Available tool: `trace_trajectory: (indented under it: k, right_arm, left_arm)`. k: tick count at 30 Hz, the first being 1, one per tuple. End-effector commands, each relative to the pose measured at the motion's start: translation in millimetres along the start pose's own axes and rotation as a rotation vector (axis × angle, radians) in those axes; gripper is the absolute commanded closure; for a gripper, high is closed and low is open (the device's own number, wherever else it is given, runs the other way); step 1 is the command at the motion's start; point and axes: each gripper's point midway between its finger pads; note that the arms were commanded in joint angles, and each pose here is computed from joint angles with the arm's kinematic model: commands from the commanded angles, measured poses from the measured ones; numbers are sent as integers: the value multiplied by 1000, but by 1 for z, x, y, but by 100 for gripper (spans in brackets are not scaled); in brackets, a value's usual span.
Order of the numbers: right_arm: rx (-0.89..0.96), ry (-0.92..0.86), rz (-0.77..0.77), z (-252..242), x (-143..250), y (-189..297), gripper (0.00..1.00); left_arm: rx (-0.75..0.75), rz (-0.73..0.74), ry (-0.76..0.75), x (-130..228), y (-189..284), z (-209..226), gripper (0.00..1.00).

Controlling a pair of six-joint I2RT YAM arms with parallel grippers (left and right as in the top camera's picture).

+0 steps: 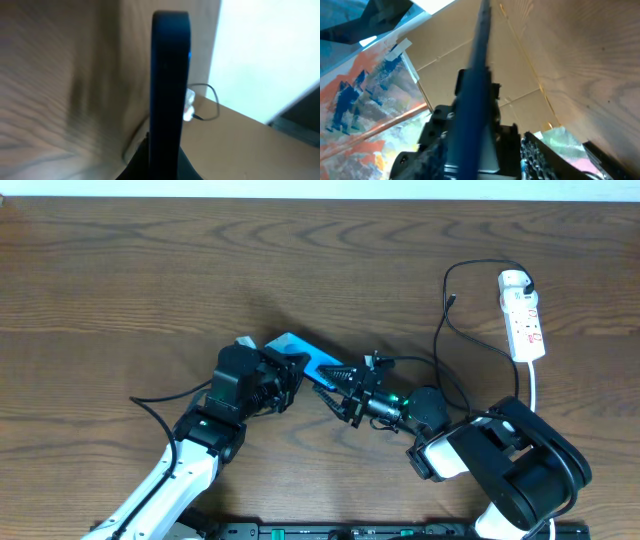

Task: Plug charger to phone and switch on socket
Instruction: 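Hold the phone with left gripper and open the right gripper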

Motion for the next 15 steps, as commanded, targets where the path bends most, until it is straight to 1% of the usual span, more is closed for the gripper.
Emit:
trace_trajectory:
  k: [1,6,9,12,15]
  right_arm:
    - [8,41,16,-2,5,-1,46]
    - [83,207,-71,-21,-15,1,41]
    - [140,474,-158,-30,-35,4,38]
    - [178,737,-175,-31,-43,6,36]
    - [198,910,-183,-27,-51,10,36]
  left_arm:
    - [-12,-83,-66,-15,2,-1,92]
    - [-120,-214,-65,-38,7,25,92]
    - [-165,-269,-60,-47,11,35,92]
    - [-173,-318,-63,-56,13,37,92]
    - [-171,-359,-66,-62,16,36,92]
Point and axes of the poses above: each gripper's point midway between its finger pads, its own y axis back along the fingers, its own z axis along the line the jaws close on, x = y × z
